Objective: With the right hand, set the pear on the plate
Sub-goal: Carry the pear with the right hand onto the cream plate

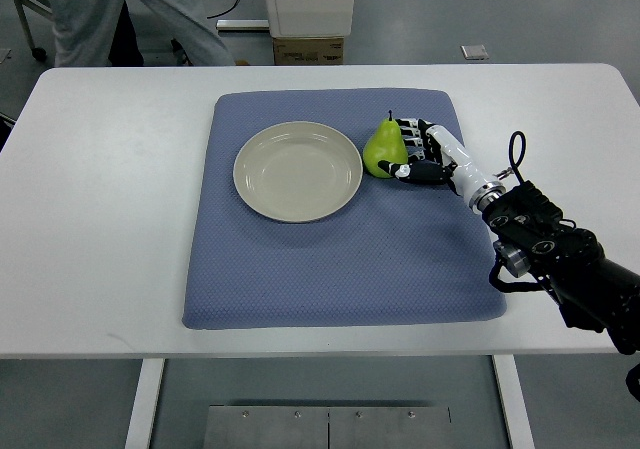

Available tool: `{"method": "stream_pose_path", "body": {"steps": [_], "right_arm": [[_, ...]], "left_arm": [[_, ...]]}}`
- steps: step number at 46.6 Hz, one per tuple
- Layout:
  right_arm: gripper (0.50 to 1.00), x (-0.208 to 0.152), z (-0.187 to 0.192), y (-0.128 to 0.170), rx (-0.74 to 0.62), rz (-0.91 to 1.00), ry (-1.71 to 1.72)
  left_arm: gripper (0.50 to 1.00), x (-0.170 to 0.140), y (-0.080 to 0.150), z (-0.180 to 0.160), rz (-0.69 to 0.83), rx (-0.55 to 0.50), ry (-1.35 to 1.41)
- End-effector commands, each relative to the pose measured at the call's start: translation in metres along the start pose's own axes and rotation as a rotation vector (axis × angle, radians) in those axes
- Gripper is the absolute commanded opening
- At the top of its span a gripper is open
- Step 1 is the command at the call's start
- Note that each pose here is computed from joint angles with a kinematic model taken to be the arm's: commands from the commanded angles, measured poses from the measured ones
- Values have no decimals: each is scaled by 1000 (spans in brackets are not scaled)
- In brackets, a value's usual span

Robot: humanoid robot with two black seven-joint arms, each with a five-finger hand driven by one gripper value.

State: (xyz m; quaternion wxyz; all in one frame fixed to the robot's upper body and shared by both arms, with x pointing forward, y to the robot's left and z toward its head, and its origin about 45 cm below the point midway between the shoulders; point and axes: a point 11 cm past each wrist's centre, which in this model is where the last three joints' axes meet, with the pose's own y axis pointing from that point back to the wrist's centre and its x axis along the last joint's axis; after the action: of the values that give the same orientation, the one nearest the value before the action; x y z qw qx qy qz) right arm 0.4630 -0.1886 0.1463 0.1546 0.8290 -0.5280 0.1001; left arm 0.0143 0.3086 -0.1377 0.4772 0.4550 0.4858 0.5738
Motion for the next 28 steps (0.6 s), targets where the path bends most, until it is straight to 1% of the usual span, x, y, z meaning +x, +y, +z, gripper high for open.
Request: {"method": "stream_pose_path", "body": {"steps": [1, 14, 28], "right_arm": [[500, 4, -15, -7, 23, -2, 5], [500, 7, -48, -22, 62, -22, 17], [500, -10, -71, -30, 95, -74, 5]], "left_arm": [[1000, 0, 0, 0, 0, 0, 0], [1000, 0, 0, 0, 0, 0, 0], [1000, 0, 0, 0, 0, 0, -2]]}}
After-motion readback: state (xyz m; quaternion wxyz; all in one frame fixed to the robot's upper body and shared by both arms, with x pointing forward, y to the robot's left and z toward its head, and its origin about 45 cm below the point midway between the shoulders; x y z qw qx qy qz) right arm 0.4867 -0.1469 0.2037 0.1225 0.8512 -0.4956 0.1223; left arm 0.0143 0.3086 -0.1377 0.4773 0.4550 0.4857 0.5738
